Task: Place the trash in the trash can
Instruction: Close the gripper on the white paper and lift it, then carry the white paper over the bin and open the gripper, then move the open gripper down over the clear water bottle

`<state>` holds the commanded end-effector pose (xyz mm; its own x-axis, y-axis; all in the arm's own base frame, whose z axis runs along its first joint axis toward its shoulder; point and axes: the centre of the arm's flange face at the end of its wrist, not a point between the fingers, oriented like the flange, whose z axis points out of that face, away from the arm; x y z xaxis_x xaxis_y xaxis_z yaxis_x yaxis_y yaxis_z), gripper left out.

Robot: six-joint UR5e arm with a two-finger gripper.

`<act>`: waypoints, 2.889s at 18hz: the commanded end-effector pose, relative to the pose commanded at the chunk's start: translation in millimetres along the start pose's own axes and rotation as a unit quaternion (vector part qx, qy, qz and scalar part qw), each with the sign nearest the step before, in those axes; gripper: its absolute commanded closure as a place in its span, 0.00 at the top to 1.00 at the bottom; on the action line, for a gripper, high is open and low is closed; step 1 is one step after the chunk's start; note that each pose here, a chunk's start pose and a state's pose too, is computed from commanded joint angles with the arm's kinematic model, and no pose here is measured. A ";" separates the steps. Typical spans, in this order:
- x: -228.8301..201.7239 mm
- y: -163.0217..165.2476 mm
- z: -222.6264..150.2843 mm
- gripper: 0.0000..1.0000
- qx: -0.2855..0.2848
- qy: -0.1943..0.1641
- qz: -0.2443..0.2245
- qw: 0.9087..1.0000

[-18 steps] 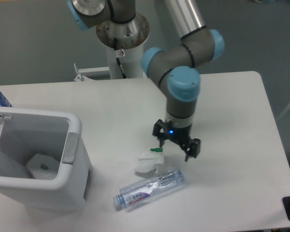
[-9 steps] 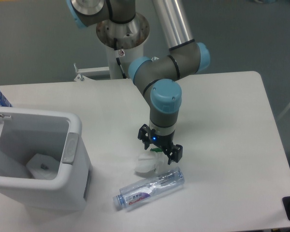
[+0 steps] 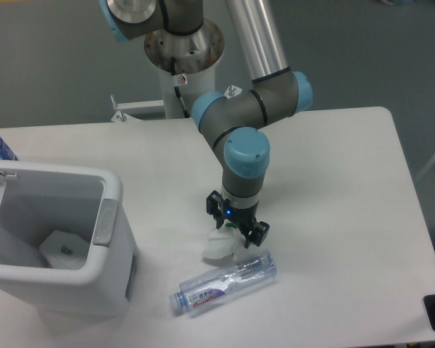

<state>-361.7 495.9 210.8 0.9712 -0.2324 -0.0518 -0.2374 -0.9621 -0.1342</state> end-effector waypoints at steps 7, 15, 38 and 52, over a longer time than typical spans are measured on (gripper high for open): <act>-8.1 -10.7 -19.6 0.00 0.034 -0.003 -0.001 0.999; -2.3 -16.5 -85.3 0.00 0.100 0.046 -0.017 0.994; 84.2 -146.7 -316.0 0.34 0.343 0.168 -0.082 0.921; -19.0 -124.5 -257.4 1.00 0.350 0.062 -0.099 0.930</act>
<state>-345.8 583.4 483.3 0.9815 -0.1168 0.1515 0.0348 -0.6699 -0.7416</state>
